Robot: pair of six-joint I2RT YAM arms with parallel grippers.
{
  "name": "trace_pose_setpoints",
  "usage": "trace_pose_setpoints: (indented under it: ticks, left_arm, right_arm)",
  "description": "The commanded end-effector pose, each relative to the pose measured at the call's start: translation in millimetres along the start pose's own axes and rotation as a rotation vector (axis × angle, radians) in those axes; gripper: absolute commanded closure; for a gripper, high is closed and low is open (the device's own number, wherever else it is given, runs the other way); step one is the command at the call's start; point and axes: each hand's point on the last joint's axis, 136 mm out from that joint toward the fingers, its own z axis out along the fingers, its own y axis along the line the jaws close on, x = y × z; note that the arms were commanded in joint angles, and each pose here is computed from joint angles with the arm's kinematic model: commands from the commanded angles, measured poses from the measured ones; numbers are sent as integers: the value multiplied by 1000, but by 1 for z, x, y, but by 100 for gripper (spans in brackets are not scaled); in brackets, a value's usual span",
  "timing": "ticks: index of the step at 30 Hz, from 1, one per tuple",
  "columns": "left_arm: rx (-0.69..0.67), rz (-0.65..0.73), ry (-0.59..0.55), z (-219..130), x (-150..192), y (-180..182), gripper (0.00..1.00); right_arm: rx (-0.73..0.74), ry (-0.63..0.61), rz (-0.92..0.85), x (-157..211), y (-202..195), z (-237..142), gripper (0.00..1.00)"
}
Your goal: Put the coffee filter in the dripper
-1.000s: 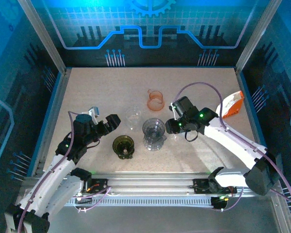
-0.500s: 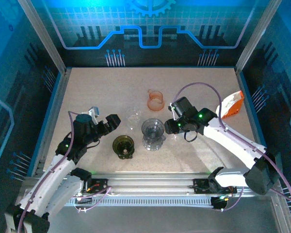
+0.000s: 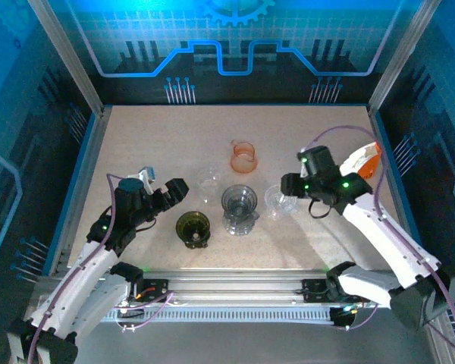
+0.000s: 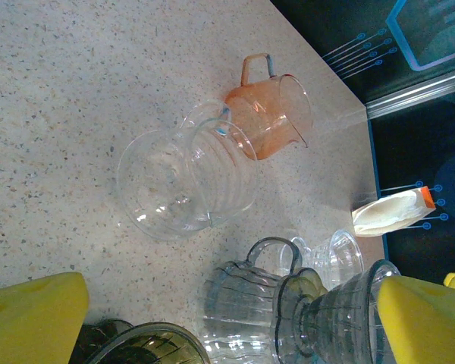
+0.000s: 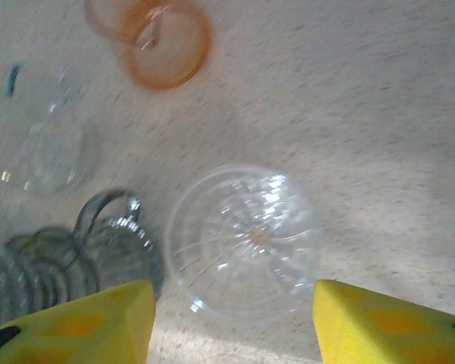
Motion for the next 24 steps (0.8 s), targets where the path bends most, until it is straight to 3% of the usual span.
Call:
trace_pose_setpoints:
  ticks: [1, 5, 11, 24]
  left_arm:
    - [14, 25, -2, 1, 2, -1, 1]
    - [17, 28, 6, 2, 4, 0, 1]
    - [12, 39, 15, 1, 6, 2, 1]
    - [4, 65, 16, 5, 9, 9, 1]
  right_arm:
    - [64, -87, 136, -21, -36, -7, 42]
    - [145, -178, 305, -40, -91, -6, 42]
    - [260, -217, 538, -51, -172, 7, 43]
    - [404, -230, 707, -76, -260, 21, 45]
